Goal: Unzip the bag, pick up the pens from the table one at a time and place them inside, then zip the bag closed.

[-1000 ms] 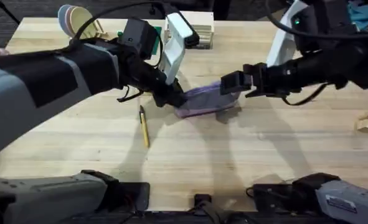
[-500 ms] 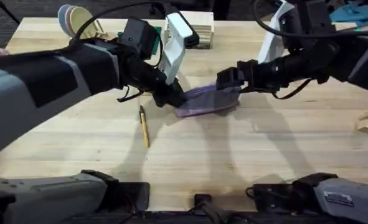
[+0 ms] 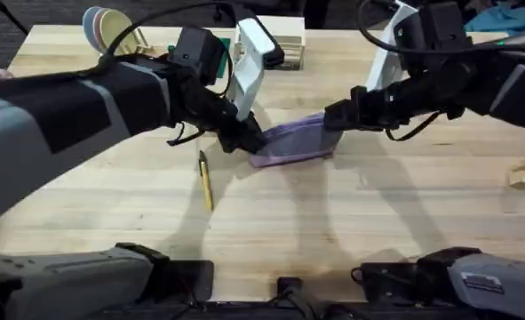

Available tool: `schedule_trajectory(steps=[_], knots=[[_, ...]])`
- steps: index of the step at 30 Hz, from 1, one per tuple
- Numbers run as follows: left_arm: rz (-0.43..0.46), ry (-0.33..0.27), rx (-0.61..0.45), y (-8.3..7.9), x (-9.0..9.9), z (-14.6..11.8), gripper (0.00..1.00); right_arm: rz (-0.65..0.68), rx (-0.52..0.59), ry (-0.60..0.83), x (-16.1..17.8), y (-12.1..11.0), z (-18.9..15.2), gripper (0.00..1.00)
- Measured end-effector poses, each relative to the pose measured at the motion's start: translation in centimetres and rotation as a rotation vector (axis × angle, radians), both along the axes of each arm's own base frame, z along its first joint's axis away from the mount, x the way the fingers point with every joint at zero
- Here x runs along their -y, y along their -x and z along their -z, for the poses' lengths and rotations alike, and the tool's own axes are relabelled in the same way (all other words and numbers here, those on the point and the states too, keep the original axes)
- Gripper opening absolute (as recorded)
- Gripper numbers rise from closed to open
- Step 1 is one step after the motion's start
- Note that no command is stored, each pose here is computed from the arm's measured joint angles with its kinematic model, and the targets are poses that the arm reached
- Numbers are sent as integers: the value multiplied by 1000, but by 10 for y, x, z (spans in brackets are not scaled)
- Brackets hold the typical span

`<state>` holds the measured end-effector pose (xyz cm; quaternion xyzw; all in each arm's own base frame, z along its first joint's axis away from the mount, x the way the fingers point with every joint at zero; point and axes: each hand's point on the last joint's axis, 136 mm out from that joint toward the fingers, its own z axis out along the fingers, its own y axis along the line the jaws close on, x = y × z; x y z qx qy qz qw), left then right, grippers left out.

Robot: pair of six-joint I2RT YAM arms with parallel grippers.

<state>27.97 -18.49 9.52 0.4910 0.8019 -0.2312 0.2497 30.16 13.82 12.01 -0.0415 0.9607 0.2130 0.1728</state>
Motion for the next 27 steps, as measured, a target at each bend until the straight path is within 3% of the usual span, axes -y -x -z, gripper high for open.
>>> schedule_trajectory(steps=[6, 21, 27], knots=[[0, 0, 0, 0, 0, 0, 45, 1, 3, 8, 1, -1, 0, 36], [0, 0, 0, 0, 0, 0, 45, -16, -4, -22, -5, 2, -1, 33], [0, -1, -4, 1, 0, 0, 45, -121, 24, -59, -38, 11, -7, 33]])
